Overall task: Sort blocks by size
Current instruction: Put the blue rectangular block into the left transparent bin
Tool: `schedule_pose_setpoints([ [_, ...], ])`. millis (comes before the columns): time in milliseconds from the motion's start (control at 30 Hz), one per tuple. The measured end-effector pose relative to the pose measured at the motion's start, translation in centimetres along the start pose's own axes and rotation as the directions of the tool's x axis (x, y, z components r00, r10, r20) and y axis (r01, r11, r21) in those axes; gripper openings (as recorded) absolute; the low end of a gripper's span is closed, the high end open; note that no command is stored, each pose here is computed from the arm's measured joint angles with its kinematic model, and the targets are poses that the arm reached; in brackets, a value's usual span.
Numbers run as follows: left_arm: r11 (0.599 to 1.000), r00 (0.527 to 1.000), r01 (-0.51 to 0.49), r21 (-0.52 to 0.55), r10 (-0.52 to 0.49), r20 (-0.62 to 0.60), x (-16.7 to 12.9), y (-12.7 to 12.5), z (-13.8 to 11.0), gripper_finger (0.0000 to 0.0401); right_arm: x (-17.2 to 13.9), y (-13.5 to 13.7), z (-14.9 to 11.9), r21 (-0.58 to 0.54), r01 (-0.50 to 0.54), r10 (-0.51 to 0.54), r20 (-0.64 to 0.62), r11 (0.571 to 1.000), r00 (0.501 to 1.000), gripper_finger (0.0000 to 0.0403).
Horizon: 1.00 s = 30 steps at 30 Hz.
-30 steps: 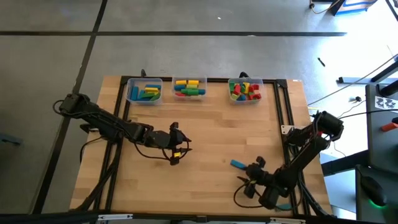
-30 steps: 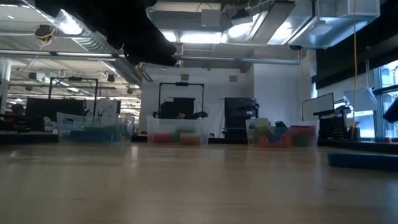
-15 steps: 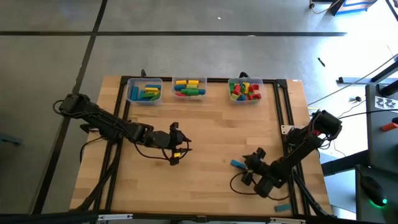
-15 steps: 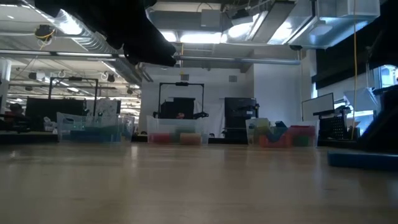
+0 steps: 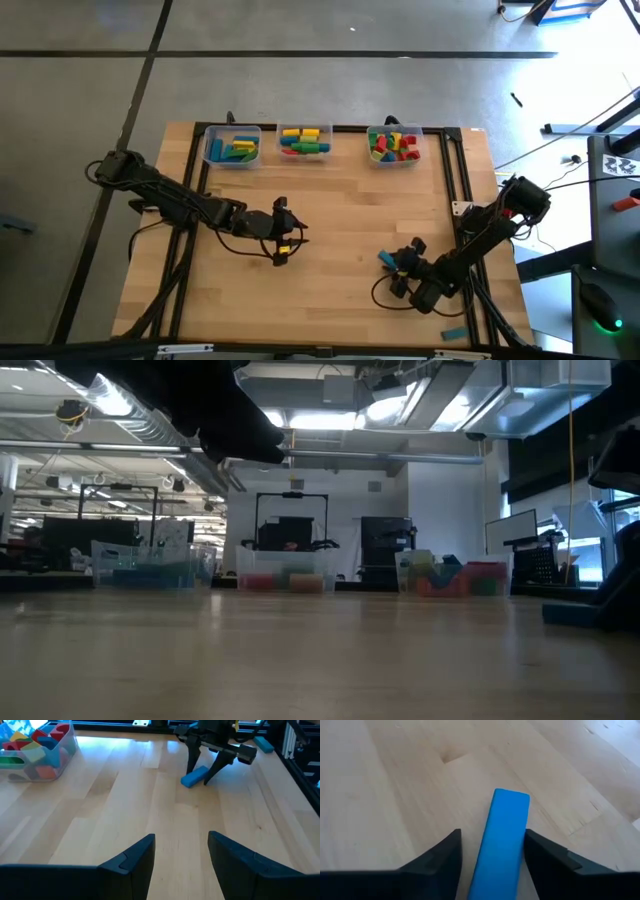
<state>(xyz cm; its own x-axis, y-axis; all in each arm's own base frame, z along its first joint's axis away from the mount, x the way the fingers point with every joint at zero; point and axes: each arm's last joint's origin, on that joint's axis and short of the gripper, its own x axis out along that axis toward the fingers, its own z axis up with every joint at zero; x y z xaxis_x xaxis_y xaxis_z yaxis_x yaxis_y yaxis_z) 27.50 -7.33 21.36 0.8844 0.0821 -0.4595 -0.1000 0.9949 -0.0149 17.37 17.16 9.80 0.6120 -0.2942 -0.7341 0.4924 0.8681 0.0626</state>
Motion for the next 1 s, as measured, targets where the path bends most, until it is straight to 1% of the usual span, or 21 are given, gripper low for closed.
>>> schedule_pose_setpoints([
  [200,1.0,1.0,0.0,-0.005,0.0,-0.001,0.0,0.0,0.0,0.018,0.0,0.1,0.0,-0.009,-0.006,0.005,-0.009,1.0,1.0,0.018],
  [467,1.0,1.0,0.0,-0.004,0.0,-0.001,0.0,0.0,0.0,0.018,0.0,0.1,0.0,-0.003,-0.013,0.013,-0.024,1.0,1.0,0.0123],
  [567,1.0,1.0,-0.001,-0.004,0.001,-0.001,0.0,0.0,0.0,0.018,0.0,0.1,0.0,-0.005,-0.011,0.011,-0.02,1.0,1.0,0.0107],
  [667,1.0,1.0,-0.001,-0.004,0.001,-0.001,0.0,0.0,0.0,0.018,0.0,0.1,0.0,-0.006,-0.008,0.008,-0.01,1.0,1.0,0.0107],
  [800,1.0,1.0,0.0,-0.008,0.0,0.001,0.0,0.0,0.0,0.018,0.0,0.2,0.1,-0.006,-0.009,0.009,-0.008,1.0,1.0,0.012],
  [1000,1.0,1.0,0.004,-0.014,-0.003,0.018,0.0,0.0,0.2,0.018,-0.4,1.4,0.8,-0.017,-0.04,0.04,0.004,0.999,0.999,0.0114],
])
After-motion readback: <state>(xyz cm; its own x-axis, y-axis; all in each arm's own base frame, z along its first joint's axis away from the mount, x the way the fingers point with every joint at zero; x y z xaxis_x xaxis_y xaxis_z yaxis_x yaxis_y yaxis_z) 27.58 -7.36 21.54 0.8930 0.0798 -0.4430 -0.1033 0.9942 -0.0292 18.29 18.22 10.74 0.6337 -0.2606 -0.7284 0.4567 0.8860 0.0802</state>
